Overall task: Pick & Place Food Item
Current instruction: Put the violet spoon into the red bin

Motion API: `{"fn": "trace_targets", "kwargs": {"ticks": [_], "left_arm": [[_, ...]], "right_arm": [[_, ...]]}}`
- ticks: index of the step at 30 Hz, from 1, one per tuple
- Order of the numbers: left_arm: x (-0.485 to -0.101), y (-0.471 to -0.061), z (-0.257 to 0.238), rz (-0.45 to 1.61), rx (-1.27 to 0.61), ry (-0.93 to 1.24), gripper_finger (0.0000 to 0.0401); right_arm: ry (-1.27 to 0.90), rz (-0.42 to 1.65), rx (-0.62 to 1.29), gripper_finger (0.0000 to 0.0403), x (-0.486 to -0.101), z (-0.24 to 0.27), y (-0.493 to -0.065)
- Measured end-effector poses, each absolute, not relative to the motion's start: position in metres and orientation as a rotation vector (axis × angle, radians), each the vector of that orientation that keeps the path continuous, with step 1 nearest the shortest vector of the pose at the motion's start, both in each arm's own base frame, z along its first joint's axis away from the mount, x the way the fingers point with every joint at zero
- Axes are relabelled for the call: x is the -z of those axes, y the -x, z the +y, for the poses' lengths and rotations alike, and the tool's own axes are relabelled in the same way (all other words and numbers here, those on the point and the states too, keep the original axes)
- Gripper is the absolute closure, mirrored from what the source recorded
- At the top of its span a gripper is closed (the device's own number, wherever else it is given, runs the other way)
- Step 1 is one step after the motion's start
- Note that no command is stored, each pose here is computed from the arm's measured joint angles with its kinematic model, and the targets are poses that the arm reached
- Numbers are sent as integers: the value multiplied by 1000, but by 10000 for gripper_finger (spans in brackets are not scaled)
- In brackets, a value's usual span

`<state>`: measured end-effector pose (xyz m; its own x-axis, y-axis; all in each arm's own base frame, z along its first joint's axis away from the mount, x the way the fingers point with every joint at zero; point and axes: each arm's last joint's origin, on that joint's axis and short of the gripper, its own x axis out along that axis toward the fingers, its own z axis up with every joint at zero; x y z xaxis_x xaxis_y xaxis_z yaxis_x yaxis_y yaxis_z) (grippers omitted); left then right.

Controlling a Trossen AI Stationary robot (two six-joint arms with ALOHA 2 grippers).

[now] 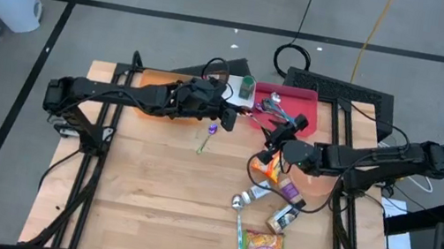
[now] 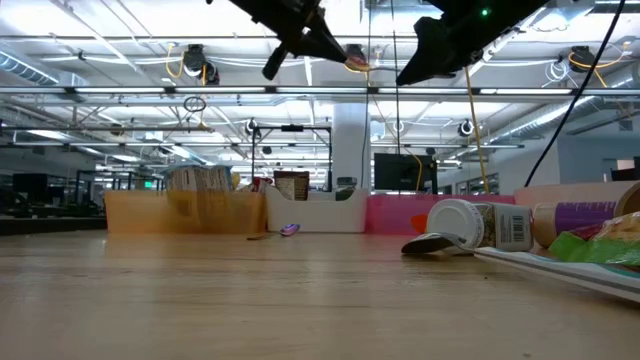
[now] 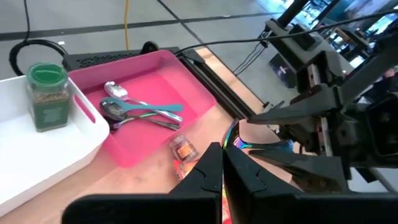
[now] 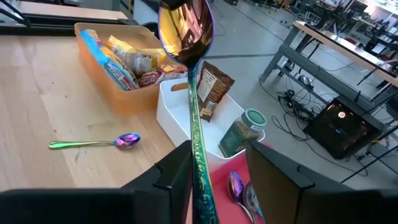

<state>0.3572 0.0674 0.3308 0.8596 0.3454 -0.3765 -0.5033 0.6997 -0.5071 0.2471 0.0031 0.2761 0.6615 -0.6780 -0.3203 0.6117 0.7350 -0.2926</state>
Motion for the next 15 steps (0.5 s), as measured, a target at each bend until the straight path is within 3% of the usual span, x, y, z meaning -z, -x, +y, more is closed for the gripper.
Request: {"fn": "trace_targets", "kwargs": {"ticks": [15], "left_arm": [[-330, -357, 68, 267, -492, 635, 401]], "right_arm": [[152, 433, 686, 351, -276, 4, -248]]}}
